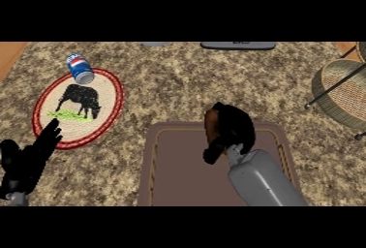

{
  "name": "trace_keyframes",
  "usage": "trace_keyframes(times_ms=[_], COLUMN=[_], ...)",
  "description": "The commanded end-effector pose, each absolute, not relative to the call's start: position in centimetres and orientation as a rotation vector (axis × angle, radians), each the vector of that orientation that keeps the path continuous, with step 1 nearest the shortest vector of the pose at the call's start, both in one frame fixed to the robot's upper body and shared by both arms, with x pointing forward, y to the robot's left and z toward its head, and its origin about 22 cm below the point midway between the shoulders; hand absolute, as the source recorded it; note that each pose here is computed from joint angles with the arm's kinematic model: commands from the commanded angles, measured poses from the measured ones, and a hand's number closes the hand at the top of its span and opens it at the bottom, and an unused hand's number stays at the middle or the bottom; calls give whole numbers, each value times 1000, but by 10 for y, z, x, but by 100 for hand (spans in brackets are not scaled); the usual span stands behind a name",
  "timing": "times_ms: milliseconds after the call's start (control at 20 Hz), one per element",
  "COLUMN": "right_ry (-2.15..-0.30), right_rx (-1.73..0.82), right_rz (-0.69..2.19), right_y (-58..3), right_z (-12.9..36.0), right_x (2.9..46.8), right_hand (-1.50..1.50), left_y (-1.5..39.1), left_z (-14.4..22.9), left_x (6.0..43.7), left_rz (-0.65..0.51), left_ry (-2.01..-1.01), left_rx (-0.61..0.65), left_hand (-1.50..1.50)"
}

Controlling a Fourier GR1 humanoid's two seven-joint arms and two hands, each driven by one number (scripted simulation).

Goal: Pick the sweet potato from the tray and place it in the tiered basket

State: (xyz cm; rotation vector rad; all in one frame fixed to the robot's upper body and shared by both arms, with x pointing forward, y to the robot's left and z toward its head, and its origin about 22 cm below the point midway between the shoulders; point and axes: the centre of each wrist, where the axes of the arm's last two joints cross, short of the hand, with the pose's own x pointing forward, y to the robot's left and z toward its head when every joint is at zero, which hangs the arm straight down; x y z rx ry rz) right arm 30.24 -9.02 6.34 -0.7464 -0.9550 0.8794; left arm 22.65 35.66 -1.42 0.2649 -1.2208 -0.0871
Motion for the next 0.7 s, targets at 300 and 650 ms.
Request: trace_keyframes(times_ms=[300,650], right_ry=[-879,-981], right_rx=[-1197,-1447], right_rz=[449,291], right_y=[-41,-24], right_z=[132,196], right_x=[363,381], right_hand=[150,150], left_y=[351,352], left_z=[-11,-22], left_x=[233,228], left_rz=[-132,-94], left_ry=[-1219,-1188], left_rx=[242,251], left_hand=[0,0])
